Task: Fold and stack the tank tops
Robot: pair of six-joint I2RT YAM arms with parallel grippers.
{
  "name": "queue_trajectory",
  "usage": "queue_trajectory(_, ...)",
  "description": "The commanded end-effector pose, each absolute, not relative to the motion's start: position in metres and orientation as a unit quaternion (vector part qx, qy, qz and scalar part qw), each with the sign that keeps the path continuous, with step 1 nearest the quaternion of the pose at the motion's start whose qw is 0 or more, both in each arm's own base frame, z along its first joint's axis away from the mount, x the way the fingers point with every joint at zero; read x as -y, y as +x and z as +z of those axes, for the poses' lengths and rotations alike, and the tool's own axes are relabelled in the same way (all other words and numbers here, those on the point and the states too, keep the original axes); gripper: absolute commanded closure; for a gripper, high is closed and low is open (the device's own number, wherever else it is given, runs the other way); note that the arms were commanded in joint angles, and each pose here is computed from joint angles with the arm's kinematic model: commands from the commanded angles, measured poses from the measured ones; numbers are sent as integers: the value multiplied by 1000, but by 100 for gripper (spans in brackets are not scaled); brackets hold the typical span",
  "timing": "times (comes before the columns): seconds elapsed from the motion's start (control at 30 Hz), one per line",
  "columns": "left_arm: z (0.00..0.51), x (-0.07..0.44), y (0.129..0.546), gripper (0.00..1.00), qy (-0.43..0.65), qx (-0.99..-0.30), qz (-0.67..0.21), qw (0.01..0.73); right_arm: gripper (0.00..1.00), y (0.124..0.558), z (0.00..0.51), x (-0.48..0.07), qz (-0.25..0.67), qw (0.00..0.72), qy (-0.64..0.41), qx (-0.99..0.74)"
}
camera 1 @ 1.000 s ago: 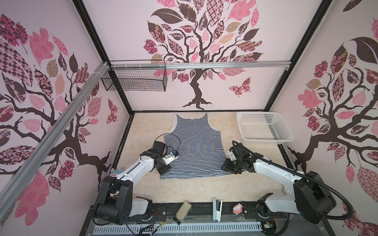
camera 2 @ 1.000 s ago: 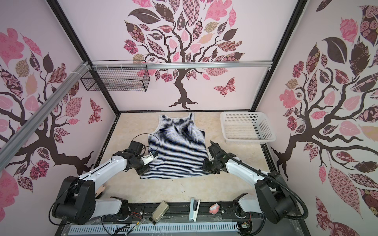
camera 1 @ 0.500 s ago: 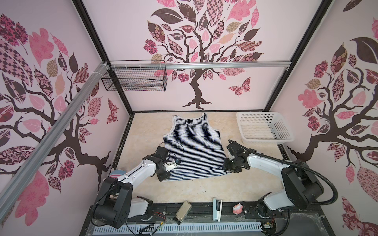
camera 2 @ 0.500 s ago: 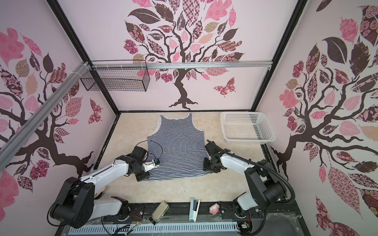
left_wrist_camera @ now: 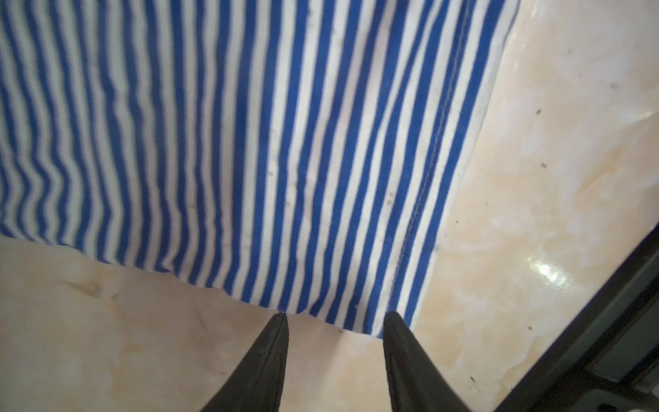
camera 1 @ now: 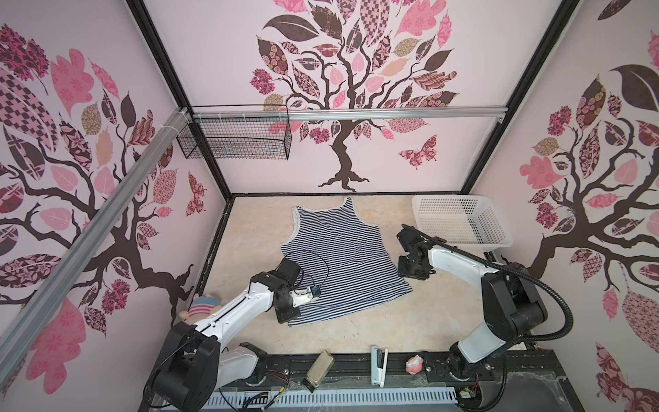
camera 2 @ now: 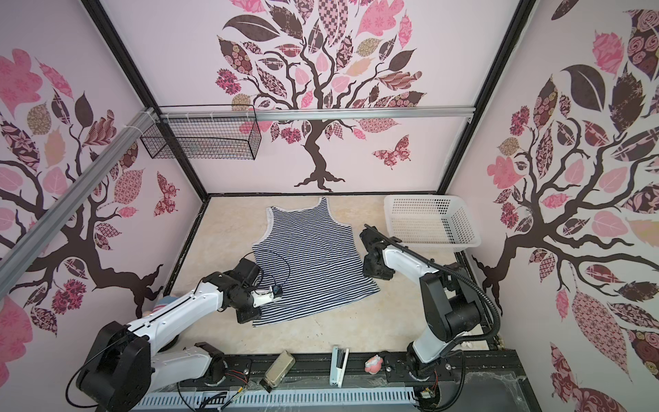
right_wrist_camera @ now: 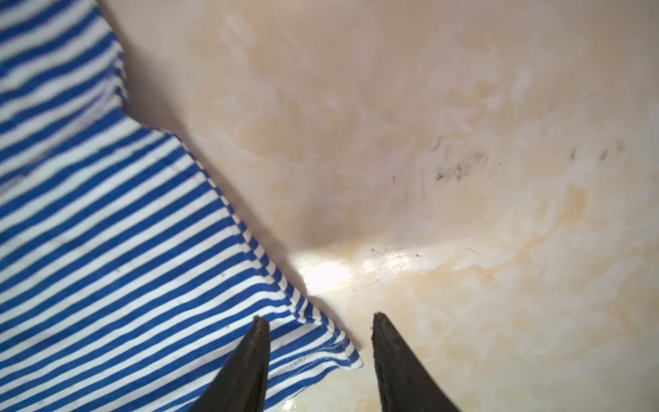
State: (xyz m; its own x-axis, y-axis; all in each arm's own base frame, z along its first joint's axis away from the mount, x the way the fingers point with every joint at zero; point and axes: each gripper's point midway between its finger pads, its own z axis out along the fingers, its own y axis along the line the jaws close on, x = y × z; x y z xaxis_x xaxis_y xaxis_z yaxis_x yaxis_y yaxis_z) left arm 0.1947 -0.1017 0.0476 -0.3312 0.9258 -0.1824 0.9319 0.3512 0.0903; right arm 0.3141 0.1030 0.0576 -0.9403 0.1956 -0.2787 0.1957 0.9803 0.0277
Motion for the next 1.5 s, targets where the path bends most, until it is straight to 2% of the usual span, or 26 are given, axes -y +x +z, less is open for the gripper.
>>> queue_trajectory(0.0,82,119,257,52,523,-827,-16,205,48,314,84,-116,31,160,88,-983)
queue_trajectory(0.13,104,119,336,52,439,-863,-17,248,47,304,89,-151,78,155,65,-983)
queue_trajectory(0.27,110,127,408,52,395,-874,6,283,47,282,72,-176,99,130,56,-985)
queue_trajectory(0.5,102,139,526,53,349,-884,28,311,47,262,58,-168,108,123,76,-984)
queue_trajectory(0.67,91,147,582,53,339,-886,45,314,47,260,49,-163,93,115,77,-986)
queue_trajectory(0.83,57,142,601,53,343,-895,66,278,47,263,41,-166,92,106,77,-987)
queue_trajectory(1.03,35,130,600,53,353,-895,85,262,47,265,27,-164,75,89,70,-991)
queue_trajectory(1.47,11,58,585,53,317,-920,113,201,47,297,25,-136,51,86,63,-993)
